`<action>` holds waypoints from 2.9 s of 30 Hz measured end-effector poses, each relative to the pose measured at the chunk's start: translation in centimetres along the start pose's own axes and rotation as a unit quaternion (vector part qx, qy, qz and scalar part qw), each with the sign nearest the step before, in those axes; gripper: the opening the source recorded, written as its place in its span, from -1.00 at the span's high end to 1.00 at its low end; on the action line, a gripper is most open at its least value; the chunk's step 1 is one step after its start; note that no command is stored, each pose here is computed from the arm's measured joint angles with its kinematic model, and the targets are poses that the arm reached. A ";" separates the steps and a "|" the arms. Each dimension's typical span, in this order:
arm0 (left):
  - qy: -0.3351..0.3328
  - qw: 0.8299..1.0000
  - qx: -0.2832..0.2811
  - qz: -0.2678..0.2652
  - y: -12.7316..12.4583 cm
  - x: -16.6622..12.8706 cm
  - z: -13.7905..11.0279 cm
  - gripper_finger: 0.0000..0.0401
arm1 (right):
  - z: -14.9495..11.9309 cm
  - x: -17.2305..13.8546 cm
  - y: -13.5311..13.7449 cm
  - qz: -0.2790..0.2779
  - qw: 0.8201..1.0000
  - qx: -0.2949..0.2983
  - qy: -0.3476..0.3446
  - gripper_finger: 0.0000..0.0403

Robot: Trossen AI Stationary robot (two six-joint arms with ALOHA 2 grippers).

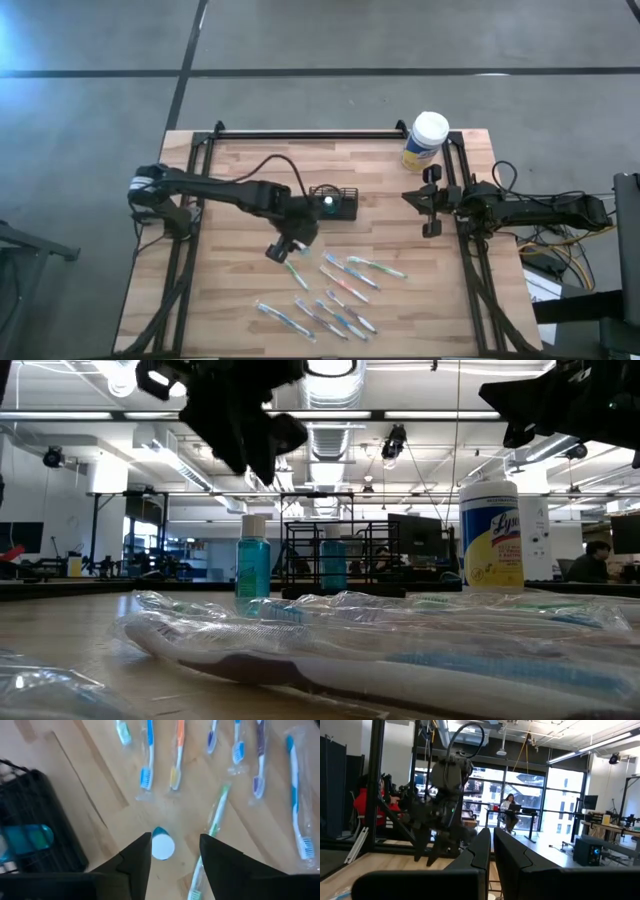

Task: Pick & Place toothbrushing station
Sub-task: Put the mouthwash into the wire organizer

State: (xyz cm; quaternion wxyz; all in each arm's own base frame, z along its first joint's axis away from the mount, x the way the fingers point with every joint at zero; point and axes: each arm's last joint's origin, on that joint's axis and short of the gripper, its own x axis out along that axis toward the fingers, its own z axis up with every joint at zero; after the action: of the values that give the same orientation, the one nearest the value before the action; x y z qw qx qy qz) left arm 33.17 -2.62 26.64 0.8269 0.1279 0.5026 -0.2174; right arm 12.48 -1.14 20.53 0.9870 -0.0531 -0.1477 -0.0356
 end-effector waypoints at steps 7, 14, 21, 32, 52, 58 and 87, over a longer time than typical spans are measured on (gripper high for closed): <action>0.019 1.000 -0.009 0.000 0.4 1.4 -0.1 0.14 | 0.0 0.0 0.0 0.000 1.000 -0.001 0.000 0.91; 0.044 0.999 -0.014 0.008 0.7 2.9 -0.3 0.14 | 0.0 0.0 0.0 0.000 1.000 0.000 0.000 0.91; 0.052 0.999 -0.016 0.005 0.9 3.6 -0.3 0.15 | 0.0 0.0 0.0 0.000 1.000 0.000 0.000 0.91; 0.061 0.998 -0.020 0.001 1.0 4.5 -0.4 0.15 | 0.0 0.0 0.0 0.000 1.000 0.000 0.000 0.91; 0.042 0.999 0.006 -0.023 0.7 3.9 -0.3 0.51 | 0.0 0.0 0.0 0.000 1.000 -0.001 0.000 0.91; -0.019 0.999 0.032 -0.011 0.0 0.1 -0.1 0.51 | -0.2 0.0 0.0 0.001 1.000 0.000 0.009 0.91; -0.408 0.894 -0.127 0.135 -6.3 -4.5 -18.8 0.51 | -0.2 0.0 0.0 0.001 1.000 0.001 0.008 0.91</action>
State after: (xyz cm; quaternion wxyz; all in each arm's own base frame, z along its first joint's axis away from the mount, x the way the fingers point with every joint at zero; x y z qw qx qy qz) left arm 13.72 0.99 21.99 0.9898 -0.0113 0.1227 -0.0717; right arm 12.51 -1.14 20.36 0.9882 -0.0525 -0.1400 -0.0345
